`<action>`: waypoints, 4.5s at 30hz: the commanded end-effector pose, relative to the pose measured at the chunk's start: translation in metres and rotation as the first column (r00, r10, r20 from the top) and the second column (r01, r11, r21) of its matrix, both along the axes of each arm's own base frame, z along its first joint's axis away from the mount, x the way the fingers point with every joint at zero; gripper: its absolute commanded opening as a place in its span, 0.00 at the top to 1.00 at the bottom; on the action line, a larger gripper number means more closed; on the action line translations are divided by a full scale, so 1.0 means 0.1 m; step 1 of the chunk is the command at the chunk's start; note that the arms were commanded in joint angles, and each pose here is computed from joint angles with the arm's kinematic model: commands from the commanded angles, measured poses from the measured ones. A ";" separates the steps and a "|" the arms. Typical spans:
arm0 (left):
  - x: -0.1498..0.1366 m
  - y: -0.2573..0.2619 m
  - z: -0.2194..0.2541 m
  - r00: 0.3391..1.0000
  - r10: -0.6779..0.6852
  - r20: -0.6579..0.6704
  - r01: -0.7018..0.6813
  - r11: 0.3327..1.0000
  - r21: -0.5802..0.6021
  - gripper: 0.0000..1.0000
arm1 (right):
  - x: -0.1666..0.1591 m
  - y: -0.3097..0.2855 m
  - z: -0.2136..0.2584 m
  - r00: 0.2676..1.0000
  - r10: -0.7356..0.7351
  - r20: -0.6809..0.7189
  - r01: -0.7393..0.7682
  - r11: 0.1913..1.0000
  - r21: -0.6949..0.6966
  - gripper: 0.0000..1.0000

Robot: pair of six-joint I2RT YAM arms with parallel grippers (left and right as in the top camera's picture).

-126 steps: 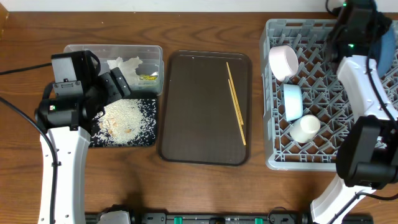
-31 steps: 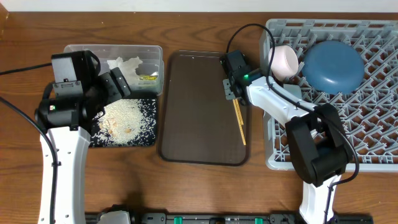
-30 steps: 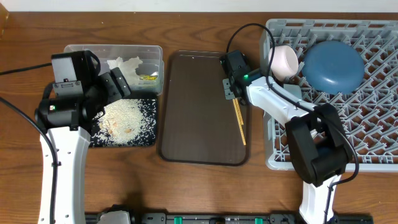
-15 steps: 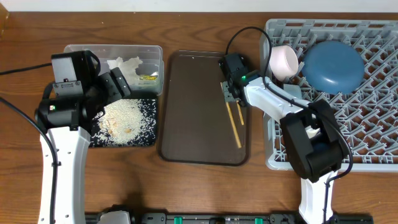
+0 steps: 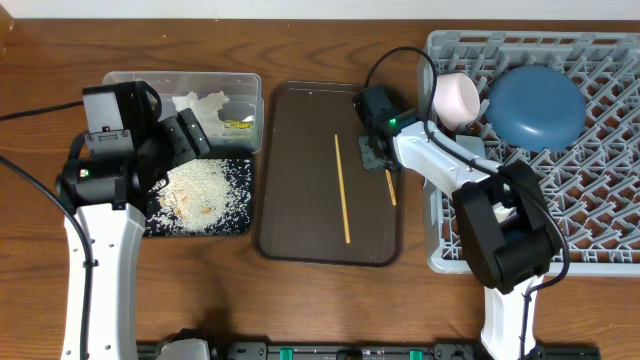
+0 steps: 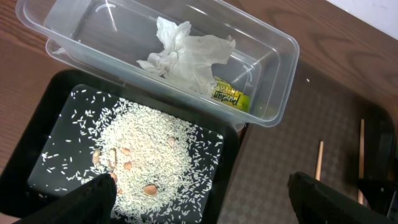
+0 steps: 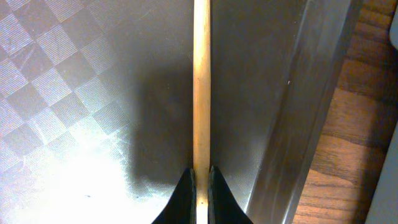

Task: Sort waste into correct bins and load items into the dishwasher rack
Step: 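Lift one chopstick with right gripper off brown tray, then carry chopstick with right gripper into rack and release it, then reach right gripper back to second chopstick on brown tray and grasp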

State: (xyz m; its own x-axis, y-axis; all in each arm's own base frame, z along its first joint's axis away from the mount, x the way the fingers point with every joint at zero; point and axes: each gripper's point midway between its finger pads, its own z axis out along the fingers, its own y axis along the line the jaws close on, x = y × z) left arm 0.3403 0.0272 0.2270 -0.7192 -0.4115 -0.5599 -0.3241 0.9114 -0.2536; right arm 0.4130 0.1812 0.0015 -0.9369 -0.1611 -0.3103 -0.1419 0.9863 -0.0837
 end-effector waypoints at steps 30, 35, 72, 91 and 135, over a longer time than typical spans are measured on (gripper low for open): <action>0.02 0.03 0.04 1.000 0.007 0.007 -0.007 1.000 0.008 0.09 | -0.11 -1.33 2.21 0.942 -0.249 0.227 0.236 0.968 0.085 0.99; 0.02 0.03 0.04 1.000 0.008 0.007 -0.008 1.000 0.008 0.09 | -0.18 -1.90 2.16 0.944 -0.269 0.192 0.270 0.963 0.022 0.99; 0.02 0.03 0.04 1.000 0.008 0.007 -0.008 1.000 0.008 0.09 | -0.89 -3.18 1.02 -0.082 -0.987 -0.139 0.951 -0.119 0.284 0.74; 0.02 0.03 0.04 1.000 0.008 0.007 -0.008 1.000 0.008 0.09 | -0.54 -2.31 2.42 0.732 -0.622 0.280 0.462 0.754 0.468 0.01; 0.02 0.03 0.04 1.000 0.007 0.007 -0.007 1.000 0.008 0.09 | -0.32 0.91 0.20 0.959 0.279 -0.047 -0.281 0.958 -0.050 0.47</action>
State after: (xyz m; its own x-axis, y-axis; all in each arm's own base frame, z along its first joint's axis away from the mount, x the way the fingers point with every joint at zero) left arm 0.3404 0.0272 0.2269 -0.7194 -0.4115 -0.5596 -0.3242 0.9114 -0.2535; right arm 0.3745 0.2801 0.0200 -0.8696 -0.4272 -0.2478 -0.4221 0.9034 -0.0759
